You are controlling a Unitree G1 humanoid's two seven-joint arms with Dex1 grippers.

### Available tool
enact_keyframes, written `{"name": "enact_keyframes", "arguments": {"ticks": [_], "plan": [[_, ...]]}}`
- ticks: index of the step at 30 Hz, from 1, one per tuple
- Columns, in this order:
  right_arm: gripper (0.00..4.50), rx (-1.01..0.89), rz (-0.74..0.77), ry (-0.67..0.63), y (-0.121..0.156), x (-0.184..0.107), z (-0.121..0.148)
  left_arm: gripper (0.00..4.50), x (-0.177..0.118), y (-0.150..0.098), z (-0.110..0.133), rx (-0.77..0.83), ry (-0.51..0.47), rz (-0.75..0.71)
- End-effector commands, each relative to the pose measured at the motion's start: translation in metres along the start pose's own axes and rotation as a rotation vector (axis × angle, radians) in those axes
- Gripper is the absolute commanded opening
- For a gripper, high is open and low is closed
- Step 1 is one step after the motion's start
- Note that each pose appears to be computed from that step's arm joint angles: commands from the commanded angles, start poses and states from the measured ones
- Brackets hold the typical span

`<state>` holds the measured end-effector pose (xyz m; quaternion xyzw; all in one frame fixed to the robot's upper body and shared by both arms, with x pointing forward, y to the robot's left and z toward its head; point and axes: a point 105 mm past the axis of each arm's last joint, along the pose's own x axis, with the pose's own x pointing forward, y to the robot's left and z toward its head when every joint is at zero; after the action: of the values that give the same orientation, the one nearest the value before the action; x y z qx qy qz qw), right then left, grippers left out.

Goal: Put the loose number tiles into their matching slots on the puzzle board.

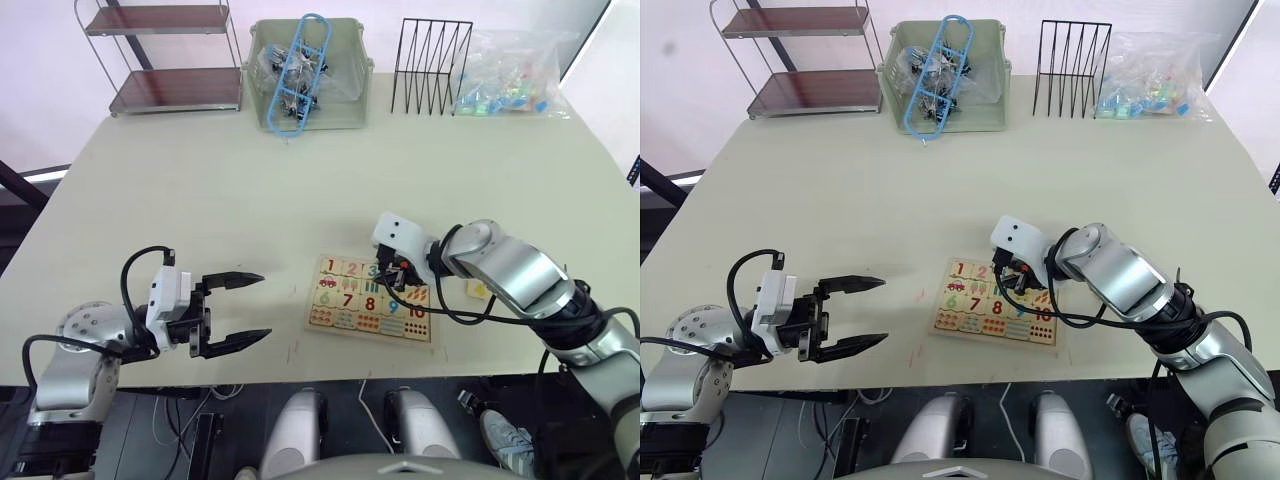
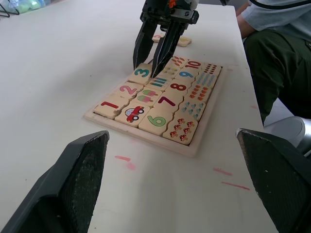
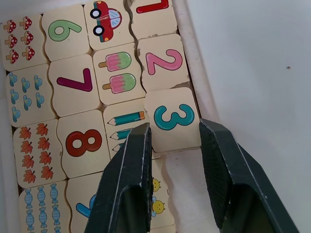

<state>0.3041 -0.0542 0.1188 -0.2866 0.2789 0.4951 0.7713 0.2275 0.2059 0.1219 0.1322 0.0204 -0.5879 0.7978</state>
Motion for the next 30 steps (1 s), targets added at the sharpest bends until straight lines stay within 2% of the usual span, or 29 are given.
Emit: {"name": "enact_keyframes", "arguments": {"ticks": [1, 8, 10, 11, 13, 14, 16, 23, 30], "plan": [[0.86, -0.041, -0.004, -0.021, 0.0, -0.003, 0.01, 4.5, -0.002, 0.001, 0.006, 0.032, -0.013, 0.013], [0.86, -0.043, -0.006, -0.014, -0.001, -0.003, 0.008, 4.5, -0.001, 0.002, 0.006, 0.034, -0.016, 0.017], [1.88, -0.045, -0.011, -0.014, -0.002, -0.003, 0.008, 4.5, -0.001, 0.002, 0.006, 0.034, -0.018, 0.018], [2.2, -0.047, -0.012, -0.014, -0.002, -0.003, 0.008, 4.5, -0.001, 0.002, 0.006, 0.034, -0.018, 0.019], [3.38, -0.05, -0.013, -0.014, -0.003, -0.003, 0.008, 4.5, 0.0, 0.002, 0.007, 0.034, -0.02, 0.019], [3.54, -0.051, -0.013, -0.014, -0.003, -0.003, 0.008, 4.5, 0.0, 0.002, 0.007, 0.033, -0.02, 0.019], [4.38, -0.053, -0.012, -0.014, -0.003, -0.004, 0.009, 4.5, 0.001, 0.002, 0.007, 0.033, -0.021, 0.019], [4.46, -0.067, -0.016, -0.037, -0.007, -0.011, 0.011, 4.5, 0.002, 0.002, 0.007, 0.031, -0.022, 0.021], [4.46, -0.056, -0.015, -0.139, -0.011, -0.022, 0.018, 4.5, 0.002, 0.002, 0.007, 0.032, -0.023, 0.025]]}}
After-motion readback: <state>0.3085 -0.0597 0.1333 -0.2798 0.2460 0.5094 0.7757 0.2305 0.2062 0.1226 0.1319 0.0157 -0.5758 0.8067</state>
